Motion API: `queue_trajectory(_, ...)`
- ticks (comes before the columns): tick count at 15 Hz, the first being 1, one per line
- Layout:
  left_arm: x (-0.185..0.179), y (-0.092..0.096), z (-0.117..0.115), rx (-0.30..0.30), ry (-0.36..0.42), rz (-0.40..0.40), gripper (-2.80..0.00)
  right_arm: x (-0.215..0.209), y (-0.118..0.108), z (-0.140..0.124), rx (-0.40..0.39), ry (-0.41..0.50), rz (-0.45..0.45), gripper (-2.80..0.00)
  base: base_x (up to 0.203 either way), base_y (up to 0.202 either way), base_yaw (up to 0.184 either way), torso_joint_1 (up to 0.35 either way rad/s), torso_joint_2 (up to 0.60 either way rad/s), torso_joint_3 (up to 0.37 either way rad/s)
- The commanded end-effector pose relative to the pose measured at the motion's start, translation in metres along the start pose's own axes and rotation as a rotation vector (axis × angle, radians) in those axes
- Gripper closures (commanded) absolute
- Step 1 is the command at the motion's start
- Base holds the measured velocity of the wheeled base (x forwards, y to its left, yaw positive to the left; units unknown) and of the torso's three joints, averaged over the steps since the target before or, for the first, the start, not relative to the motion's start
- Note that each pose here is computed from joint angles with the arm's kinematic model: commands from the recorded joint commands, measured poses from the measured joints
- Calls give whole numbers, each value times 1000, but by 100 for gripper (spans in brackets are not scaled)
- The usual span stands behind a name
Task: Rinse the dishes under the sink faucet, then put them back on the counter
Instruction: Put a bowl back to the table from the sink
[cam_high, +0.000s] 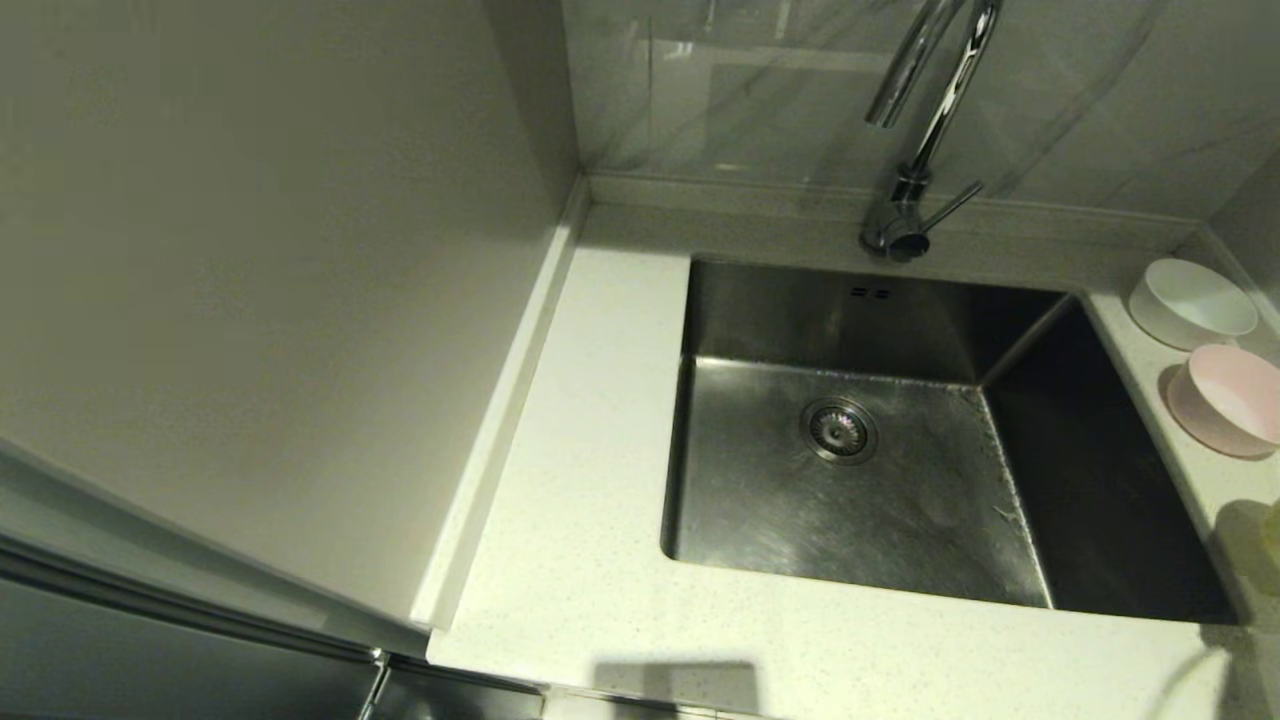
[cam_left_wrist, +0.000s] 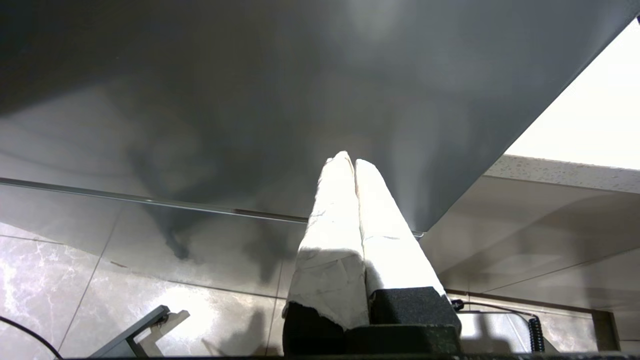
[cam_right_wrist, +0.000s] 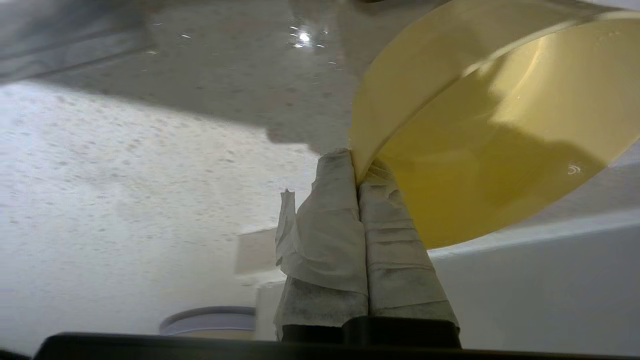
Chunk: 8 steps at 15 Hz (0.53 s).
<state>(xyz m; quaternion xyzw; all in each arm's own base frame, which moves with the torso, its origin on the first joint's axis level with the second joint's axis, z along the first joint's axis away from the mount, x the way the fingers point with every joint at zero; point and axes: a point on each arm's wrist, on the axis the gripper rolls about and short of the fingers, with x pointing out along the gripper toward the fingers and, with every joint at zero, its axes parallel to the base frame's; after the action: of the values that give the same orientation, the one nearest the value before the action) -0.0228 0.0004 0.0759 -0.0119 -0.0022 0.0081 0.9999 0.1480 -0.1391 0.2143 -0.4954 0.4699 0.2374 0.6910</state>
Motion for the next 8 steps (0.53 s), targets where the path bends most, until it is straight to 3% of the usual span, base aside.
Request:
queue_trajectory(1,0,0,0,-1,-2,1,0,7,8,0,2,-4,38,0,0,0,0,0,0,0)
queue_trajectory(5,0,0,0,-1,-2,1,0,36,2,-9,-20,27,-60,0,0,0,0,0,0,0)
queue_trajectory(8,0,0,0,-1,-2,1,0,42,-8,-13,-16,29,-71,0,0,0,0,0,0,0)
